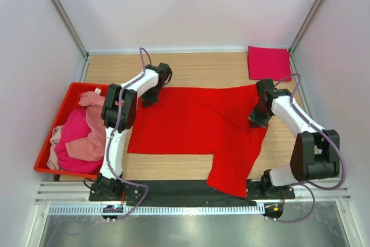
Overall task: Fold and stack the t-shirts
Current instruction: Fold the tshirt
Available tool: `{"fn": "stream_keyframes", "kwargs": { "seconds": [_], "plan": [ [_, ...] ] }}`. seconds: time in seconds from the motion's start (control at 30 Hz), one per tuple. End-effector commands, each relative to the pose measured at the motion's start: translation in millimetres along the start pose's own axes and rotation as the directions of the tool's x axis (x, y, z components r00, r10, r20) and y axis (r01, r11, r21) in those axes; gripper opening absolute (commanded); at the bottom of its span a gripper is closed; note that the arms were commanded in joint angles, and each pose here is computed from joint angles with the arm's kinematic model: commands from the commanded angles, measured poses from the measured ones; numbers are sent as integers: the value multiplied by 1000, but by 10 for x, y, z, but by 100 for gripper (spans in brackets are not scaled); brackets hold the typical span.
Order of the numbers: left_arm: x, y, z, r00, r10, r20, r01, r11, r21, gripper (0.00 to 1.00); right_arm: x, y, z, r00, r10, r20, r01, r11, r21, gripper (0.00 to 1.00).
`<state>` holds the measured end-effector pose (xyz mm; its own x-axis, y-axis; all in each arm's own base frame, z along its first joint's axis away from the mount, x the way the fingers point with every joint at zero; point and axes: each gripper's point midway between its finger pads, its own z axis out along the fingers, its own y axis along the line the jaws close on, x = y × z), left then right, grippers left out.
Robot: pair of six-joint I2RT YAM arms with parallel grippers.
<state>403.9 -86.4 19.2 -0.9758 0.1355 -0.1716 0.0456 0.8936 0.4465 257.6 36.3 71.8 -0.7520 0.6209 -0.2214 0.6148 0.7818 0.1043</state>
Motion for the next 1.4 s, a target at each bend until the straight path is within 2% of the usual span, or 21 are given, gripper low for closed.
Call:
{"fn": "stream_keyframes", "kwargs": {
  "seconds": [0.0,0.13,0.3,0.33,0.4,0.5,0.67,0.7,0.77,1.07,1.23,1.37],
  "plan": [
    [-12,65,41,1000,6,-3,-6,1000,-20,6,-69,80,-150,1000,18,22,-17,999,-42,1],
    [-13,79,36,1000,-2,1,2,1000,-18,7,14,117,-273,999,38,-2,-39,995,-88,1],
    [-30,79,33,1000,-7,3,7,1000,-15,7,100,52,-167,999,53,-10,-54,995,-79,1],
    [-31,85,23,1000,-6,2,6,1000,-16,6,117,41,-114,999,43,-25,-44,997,-66,3],
    [-45,98,-7,1000,-9,7,9,1000,-14,7,182,66,-67,998,35,-61,-40,996,-75,14],
    [-72,125,-107,1000,-21,17,21,1000,0,8,251,98,-11,994,42,-97,-51,994,-92,20],
    [-105,155,-237,998,-40,39,39,999,24,11,389,113,34,985,84,-149,-100,989,-108,17],
    [-124,167,-256,998,-47,45,46,999,26,11,387,121,45,984,90,-152,-108,987,-115,8],
    [-124,160,-261,998,-47,47,46,999,28,11,395,126,65,983,95,-159,-114,987,-115,1],
    [-138,182,-315,997,-51,60,48,998,36,12,377,83,-100,988,103,-114,-119,983,-140,1],
    [-180,195,-375,996,-55,64,52,998,42,13,541,58,3,976,105,-190,-133,981,-140,1],
    [-201,226,-482,995,-70,74,66,996,57,13,531,67,-36,977,106,-187,-134,980,-146,1]
  ]
}}
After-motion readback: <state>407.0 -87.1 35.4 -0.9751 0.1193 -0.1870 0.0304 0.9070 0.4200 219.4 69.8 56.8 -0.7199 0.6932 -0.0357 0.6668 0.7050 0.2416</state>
